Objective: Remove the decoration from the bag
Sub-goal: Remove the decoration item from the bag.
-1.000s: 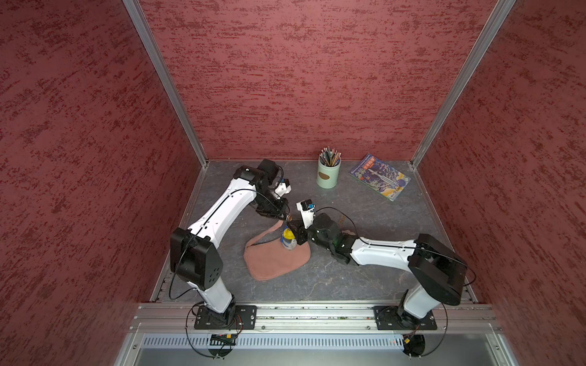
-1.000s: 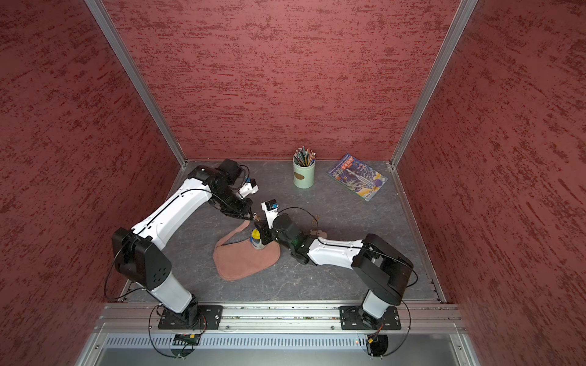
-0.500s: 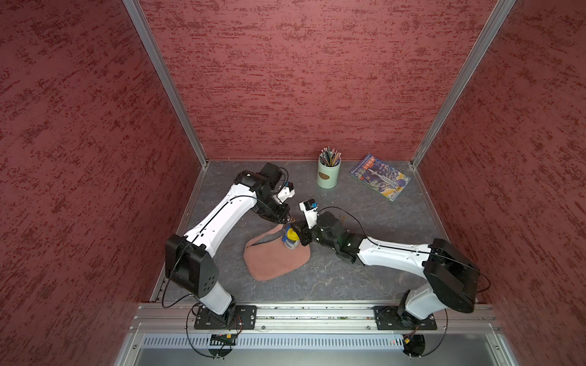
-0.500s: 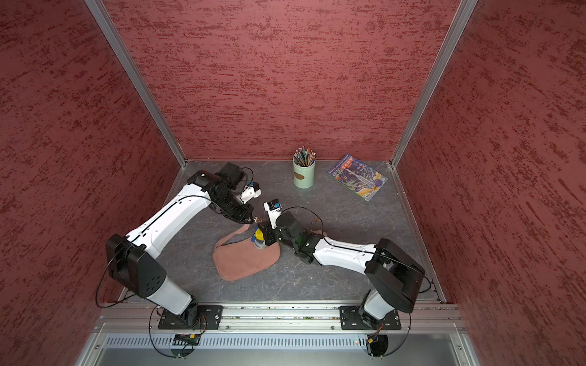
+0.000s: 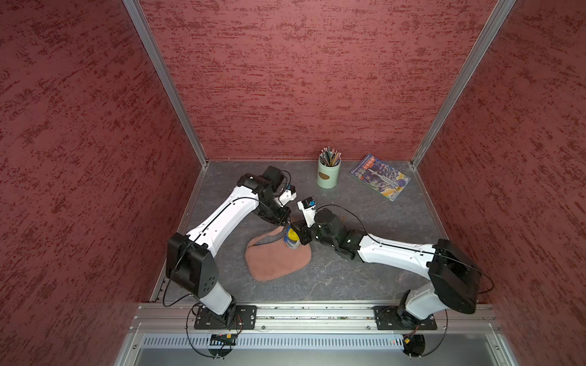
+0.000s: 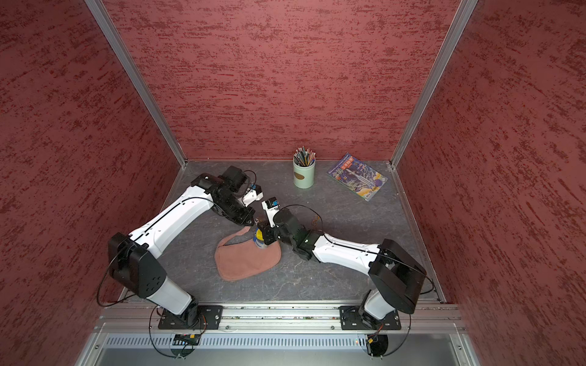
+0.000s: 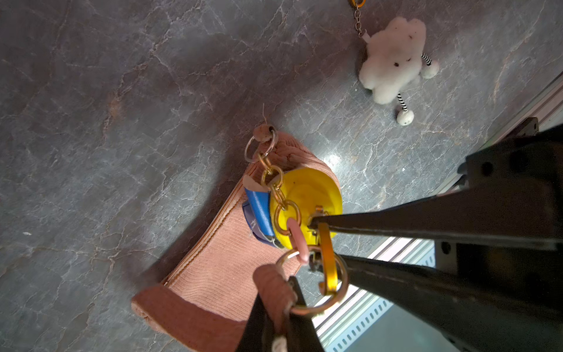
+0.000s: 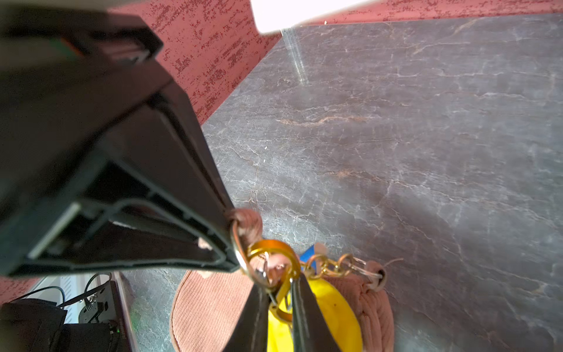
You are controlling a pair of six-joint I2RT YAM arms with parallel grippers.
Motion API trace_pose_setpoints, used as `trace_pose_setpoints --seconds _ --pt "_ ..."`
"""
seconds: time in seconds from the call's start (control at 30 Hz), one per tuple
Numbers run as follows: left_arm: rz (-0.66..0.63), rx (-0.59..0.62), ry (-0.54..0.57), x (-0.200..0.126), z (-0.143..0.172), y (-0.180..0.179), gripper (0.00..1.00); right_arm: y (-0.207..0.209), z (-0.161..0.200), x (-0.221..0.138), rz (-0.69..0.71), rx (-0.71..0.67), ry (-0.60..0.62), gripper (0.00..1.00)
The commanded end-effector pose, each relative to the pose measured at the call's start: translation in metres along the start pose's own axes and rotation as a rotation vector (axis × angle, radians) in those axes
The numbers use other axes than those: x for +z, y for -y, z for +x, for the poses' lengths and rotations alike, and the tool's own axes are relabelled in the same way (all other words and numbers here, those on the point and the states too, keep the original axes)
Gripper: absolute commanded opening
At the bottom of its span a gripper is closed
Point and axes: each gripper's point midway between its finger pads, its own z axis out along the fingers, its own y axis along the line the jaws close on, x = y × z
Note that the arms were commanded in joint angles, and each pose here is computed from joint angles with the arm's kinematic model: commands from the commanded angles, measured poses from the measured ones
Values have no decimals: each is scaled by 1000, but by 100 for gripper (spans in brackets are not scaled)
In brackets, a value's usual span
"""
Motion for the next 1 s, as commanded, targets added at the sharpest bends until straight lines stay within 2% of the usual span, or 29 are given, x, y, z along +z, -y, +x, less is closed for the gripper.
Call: trace_pose_setpoints --seconds 0.0,0.23,0.43,0.83,0.97 --pt "-37 35 19 2 -2 -7 0 -13 -28 -11 -29 -7 47 17" --pt "-75 44 32 7 -2 -16 0 -12 -27 -11 -19 -4 28 17" --pt "-80 48 56 1 -2 -16 0 4 -33 -15 56 -9 30 17" --pt "-137 48 43 10 0 -27 0 18 -39 -12 181 -7 -19 15" --pt "-157 62 48 11 -2 -27 0 14 -45 -14 176 -2 -16 15"
